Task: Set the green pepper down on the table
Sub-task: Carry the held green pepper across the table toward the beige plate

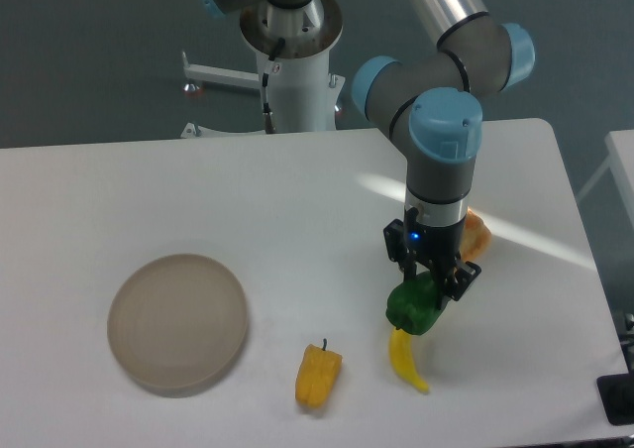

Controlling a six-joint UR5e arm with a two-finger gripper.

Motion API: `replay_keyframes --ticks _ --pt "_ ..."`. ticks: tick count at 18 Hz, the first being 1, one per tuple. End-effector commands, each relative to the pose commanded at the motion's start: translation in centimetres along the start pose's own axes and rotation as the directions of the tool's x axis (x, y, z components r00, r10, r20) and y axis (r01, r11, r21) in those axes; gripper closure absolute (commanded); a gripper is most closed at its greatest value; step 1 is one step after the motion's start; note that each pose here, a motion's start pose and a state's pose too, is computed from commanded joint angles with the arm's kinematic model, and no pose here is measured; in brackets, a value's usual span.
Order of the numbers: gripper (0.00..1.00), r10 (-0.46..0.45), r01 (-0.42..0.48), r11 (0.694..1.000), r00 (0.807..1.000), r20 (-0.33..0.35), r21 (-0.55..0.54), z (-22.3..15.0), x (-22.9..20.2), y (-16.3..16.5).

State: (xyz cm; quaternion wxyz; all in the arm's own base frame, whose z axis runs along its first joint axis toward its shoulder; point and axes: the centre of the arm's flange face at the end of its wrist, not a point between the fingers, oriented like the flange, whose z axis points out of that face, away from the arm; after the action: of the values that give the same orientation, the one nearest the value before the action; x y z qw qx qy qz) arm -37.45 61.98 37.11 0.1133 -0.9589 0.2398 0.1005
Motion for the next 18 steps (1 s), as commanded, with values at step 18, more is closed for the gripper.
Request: replay_keyframes --ticks 18 --pt "0.68 -0.007 -0.002 0.999 0.987 -0.161 -0.054 1.3 13.8 3.1"
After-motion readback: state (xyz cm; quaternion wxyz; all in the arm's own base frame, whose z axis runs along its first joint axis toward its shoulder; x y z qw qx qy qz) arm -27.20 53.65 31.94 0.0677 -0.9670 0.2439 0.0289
